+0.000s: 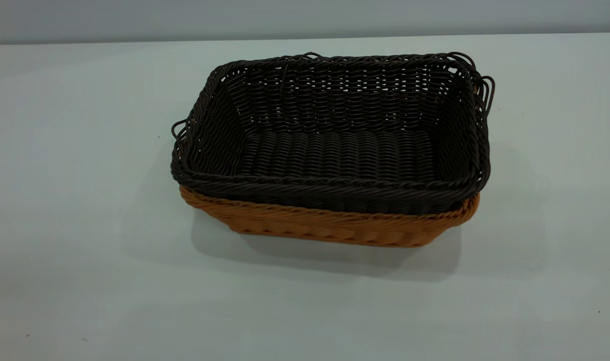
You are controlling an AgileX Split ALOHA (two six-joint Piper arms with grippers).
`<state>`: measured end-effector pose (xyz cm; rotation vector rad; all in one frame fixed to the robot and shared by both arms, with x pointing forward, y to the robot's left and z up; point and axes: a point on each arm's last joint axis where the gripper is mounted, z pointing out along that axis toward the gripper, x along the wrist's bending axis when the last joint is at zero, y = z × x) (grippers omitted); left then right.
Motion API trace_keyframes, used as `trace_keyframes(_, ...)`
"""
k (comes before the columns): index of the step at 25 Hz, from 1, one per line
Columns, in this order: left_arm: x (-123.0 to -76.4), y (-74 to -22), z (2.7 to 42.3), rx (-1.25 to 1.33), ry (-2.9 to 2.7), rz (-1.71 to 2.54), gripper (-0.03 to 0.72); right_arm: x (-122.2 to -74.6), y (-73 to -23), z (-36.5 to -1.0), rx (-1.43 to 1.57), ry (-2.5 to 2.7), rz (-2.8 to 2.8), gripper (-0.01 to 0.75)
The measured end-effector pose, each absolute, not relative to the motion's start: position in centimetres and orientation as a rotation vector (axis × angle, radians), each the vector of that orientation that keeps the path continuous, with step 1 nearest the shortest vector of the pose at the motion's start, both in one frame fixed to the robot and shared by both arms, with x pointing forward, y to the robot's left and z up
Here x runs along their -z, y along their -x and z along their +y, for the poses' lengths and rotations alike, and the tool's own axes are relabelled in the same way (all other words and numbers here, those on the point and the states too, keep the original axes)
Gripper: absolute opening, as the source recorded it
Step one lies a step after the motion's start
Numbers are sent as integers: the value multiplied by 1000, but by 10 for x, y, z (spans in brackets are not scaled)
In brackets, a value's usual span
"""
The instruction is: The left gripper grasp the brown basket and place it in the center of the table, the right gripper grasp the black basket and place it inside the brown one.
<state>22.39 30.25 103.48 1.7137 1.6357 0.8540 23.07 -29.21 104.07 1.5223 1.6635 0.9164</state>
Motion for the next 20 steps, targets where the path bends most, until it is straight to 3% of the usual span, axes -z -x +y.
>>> trace_keyframes(20, -1035, -224, 303, -854, -1714, 1636, 527, -1040, -231, -298, -886, -1604, 1570, 563)
